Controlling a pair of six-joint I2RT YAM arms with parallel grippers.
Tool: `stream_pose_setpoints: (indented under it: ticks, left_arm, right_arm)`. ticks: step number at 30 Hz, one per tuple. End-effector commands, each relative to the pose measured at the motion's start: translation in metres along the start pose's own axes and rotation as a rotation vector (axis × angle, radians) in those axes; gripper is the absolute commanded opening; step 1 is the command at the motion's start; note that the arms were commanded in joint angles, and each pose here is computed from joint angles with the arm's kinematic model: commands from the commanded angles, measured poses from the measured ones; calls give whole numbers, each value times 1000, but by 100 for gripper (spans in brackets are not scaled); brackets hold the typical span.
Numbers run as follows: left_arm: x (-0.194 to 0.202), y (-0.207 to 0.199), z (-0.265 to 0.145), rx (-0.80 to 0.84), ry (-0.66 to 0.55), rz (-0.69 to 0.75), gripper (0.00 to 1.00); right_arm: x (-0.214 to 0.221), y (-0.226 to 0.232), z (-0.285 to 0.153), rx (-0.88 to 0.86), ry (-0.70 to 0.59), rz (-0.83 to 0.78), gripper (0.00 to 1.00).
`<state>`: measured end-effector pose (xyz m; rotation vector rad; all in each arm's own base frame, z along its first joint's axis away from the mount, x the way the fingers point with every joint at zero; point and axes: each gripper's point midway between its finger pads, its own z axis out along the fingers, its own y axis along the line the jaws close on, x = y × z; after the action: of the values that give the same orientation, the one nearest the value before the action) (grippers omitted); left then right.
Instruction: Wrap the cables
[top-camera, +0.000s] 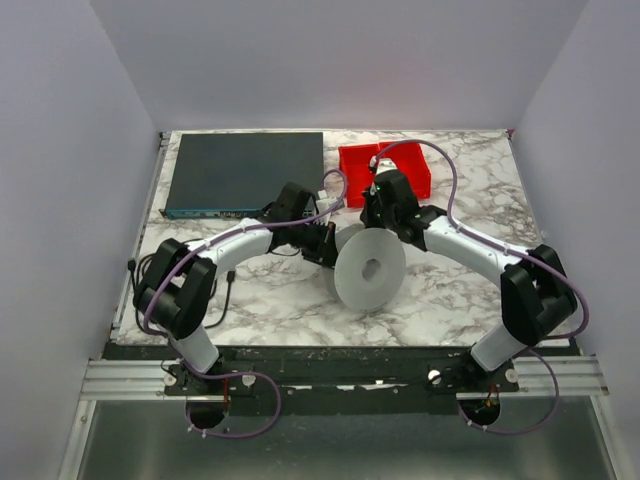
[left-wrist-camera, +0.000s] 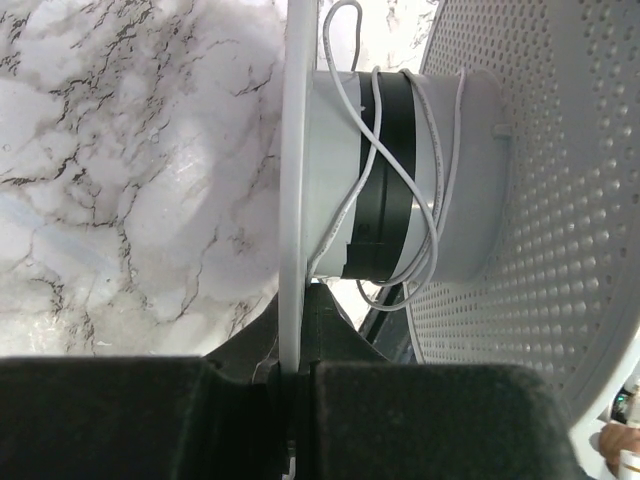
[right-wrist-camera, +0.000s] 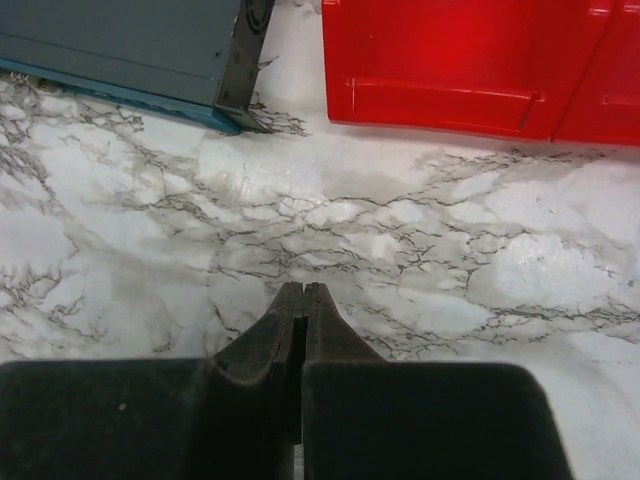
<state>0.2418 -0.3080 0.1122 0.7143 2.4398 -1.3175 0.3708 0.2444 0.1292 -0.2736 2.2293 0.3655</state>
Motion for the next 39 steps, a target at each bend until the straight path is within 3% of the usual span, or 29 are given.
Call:
stream_pose_setpoints:
  ticks: [1,22,25,28,39]
  left_arm:
    - [-27,19,0,-97,-62,-15,0]
    - [-11,79,0,-370,-22,-125,0]
    - [-10,84,-1,-395,-16,-127,0]
    - [-9,88,-1,-409,-13,-135,0]
    - [-6,98,-2,-458,-2,-144,0]
  right_arm:
    - [7,1,9,7,25,46,1]
    - [-16,-23,24,138,2,122,1]
    - [-24,-29,19,147,-11,137,23]
    - [-37,-32,13,149,-29,140,34]
    - [-67,-49,-4,175,-72,192,54]
